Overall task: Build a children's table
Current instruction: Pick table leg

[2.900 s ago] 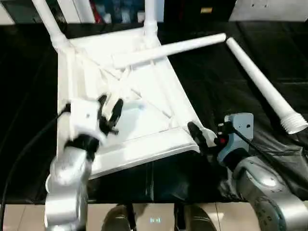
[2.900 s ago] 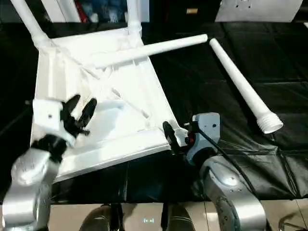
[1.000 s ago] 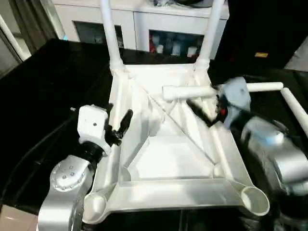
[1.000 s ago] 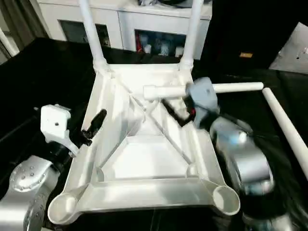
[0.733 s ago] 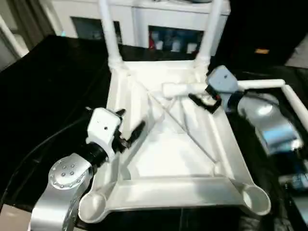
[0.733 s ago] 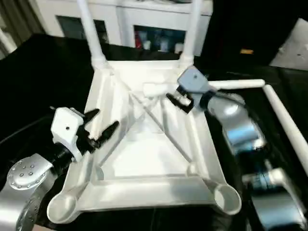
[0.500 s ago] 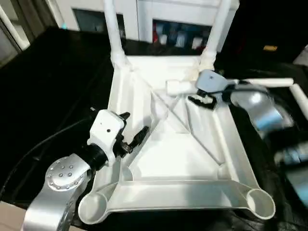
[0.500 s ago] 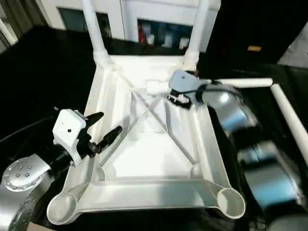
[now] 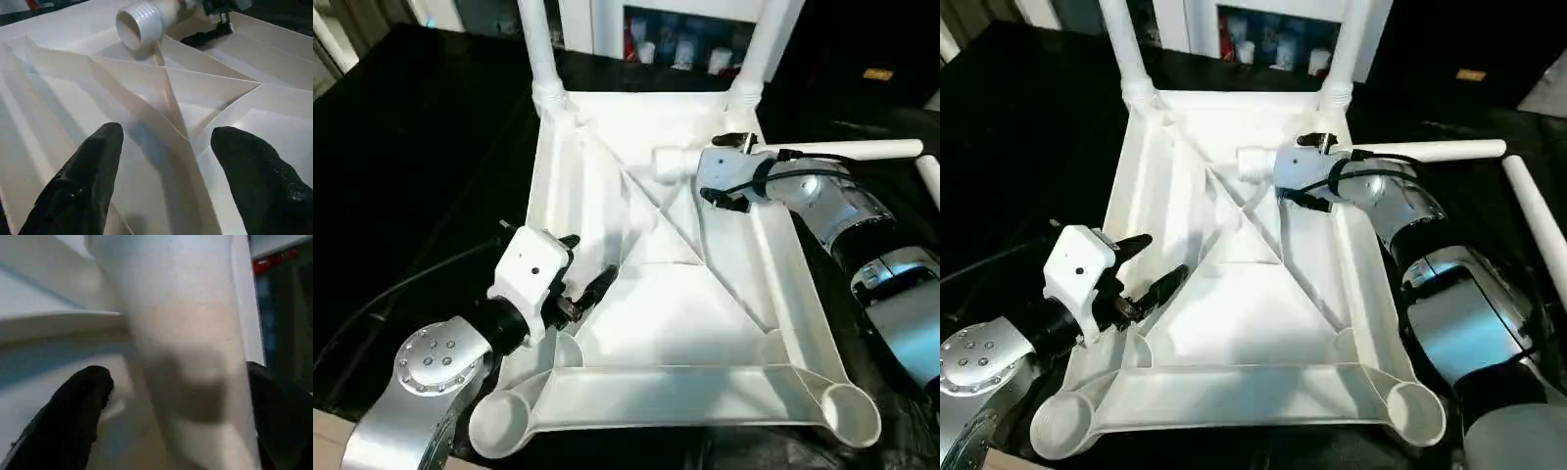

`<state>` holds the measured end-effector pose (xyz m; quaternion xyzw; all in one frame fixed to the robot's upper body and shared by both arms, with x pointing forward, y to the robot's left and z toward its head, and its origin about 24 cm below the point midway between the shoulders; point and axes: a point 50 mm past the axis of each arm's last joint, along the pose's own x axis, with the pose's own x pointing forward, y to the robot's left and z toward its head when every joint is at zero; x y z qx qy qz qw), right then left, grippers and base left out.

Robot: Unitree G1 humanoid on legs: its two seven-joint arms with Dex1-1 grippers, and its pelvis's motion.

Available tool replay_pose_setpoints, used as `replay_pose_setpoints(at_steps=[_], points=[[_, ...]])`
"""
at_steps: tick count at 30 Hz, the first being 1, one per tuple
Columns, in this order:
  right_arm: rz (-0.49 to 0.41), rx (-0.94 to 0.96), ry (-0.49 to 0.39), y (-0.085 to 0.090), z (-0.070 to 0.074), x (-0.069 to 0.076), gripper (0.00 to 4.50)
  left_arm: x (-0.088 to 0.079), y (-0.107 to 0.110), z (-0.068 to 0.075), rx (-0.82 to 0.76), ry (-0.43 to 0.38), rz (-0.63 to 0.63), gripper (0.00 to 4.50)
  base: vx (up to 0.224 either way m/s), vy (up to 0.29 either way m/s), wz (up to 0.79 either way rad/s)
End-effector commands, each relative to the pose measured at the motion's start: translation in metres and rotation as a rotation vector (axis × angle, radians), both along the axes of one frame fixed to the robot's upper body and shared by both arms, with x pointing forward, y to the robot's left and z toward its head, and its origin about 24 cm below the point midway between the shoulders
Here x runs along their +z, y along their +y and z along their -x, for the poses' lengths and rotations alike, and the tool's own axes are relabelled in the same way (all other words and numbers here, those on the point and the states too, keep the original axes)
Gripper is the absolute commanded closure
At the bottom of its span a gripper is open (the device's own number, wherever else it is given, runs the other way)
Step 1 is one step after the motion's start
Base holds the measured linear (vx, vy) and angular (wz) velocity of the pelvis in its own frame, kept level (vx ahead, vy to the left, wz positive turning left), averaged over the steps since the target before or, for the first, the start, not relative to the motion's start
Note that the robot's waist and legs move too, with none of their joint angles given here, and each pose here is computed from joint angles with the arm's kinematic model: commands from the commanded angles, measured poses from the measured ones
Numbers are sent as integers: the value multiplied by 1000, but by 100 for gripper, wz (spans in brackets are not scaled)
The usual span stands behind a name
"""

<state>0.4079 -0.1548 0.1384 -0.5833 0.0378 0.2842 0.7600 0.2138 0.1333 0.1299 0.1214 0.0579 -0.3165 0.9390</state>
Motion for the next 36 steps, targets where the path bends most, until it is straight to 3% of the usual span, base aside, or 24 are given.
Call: replay_pose_setpoints(at_steps=[1, 21, 30, 36], points=[[23, -20, -27, -3, -1, -2, 19, 0, -3, 3, -14, 4, -5, 109, 0, 0, 0], [12, -10, -81, -1, -2, -2, 181, 3, -8, 1, -21, -8, 8, 106, 0, 0, 0], [8, 22, -107, 0, -2, 6, 253, 6, -10, -4, -12, -27, 38, 106, 0, 0, 0], [4, 75, -125, 2, -1, 14, 264, 6, -13, -11, -19, -41, 51, 106, 0, 0, 0]])
